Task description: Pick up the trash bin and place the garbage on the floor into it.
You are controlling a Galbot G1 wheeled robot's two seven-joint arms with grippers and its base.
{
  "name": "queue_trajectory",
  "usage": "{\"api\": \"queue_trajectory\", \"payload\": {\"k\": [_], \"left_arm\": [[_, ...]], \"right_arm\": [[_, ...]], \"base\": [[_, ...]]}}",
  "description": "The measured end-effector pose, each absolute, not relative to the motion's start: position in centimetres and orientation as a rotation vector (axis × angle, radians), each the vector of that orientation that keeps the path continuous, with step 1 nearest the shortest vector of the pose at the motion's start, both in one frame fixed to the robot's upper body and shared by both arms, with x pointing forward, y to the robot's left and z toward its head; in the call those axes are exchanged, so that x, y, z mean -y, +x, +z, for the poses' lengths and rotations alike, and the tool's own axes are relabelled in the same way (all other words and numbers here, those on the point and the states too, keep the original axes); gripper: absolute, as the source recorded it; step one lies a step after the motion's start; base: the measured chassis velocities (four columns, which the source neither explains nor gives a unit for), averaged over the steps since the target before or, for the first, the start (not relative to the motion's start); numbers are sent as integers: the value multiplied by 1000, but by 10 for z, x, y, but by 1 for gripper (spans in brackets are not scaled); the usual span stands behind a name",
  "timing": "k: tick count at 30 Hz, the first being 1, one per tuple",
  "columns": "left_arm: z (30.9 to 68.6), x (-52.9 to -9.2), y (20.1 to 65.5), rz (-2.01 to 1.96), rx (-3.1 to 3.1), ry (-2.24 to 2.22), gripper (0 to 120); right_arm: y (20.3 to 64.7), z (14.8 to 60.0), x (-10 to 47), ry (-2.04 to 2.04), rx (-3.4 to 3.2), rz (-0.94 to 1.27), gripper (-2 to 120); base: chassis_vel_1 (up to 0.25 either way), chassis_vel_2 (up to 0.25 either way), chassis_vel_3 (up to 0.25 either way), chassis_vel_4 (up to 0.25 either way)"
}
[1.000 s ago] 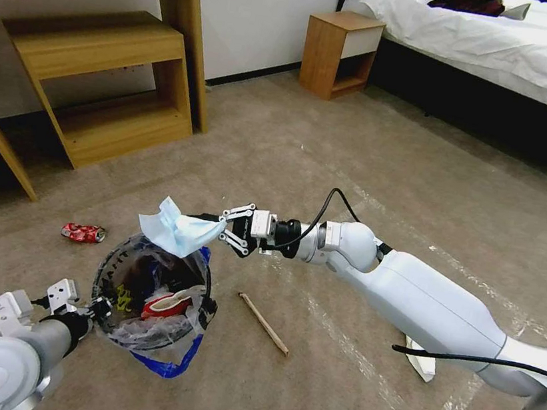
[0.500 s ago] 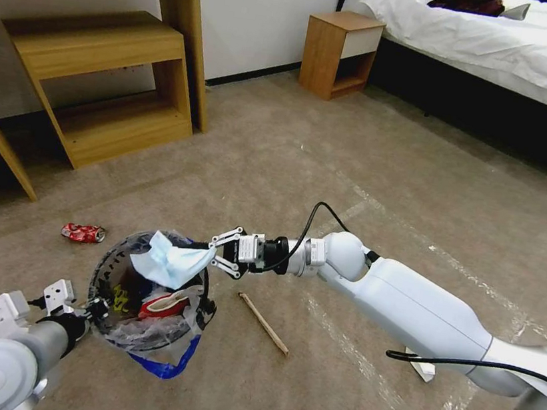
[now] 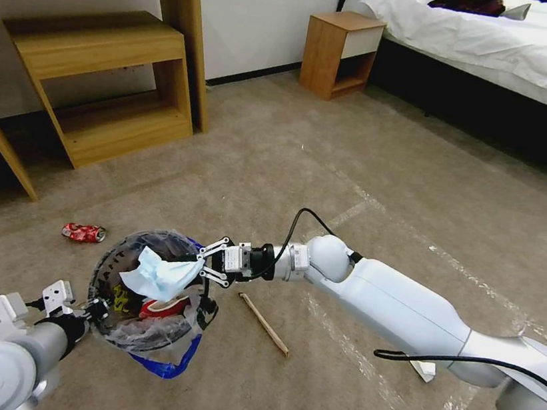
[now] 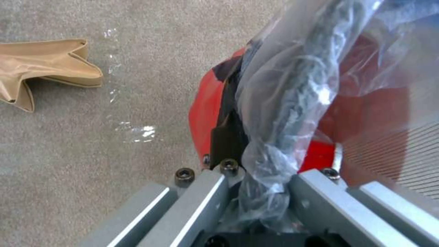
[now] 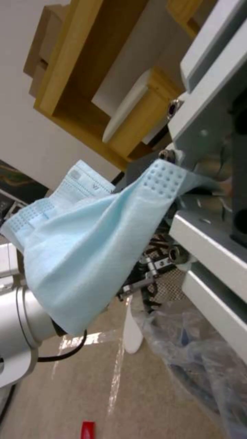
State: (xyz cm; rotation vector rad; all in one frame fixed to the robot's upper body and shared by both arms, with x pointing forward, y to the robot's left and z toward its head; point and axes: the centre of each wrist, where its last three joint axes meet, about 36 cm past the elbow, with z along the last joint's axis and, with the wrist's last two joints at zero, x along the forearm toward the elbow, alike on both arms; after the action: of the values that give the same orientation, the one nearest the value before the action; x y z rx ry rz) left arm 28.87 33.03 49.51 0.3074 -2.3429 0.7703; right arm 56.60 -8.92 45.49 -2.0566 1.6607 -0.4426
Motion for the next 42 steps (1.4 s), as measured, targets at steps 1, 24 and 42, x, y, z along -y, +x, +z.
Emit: {"api": "queue_trajectory", "payload": {"k": [1, 24, 42], "left_arm": [[495, -330, 289, 771, 2343, 308, 0], [493, -321, 287, 806, 2335, 299, 0], [495, -320, 283, 796, 2337, 302, 0]], "right_arm": [[567, 456, 87, -2059, -1653, -447, 0], [574, 456, 57, -2033, -1613, -487, 68], [596, 494, 68, -1901, -1639, -475, 100]], "base": [[0, 0, 0, 0], [0, 0, 0, 0], [0, 0, 0, 0]]}}
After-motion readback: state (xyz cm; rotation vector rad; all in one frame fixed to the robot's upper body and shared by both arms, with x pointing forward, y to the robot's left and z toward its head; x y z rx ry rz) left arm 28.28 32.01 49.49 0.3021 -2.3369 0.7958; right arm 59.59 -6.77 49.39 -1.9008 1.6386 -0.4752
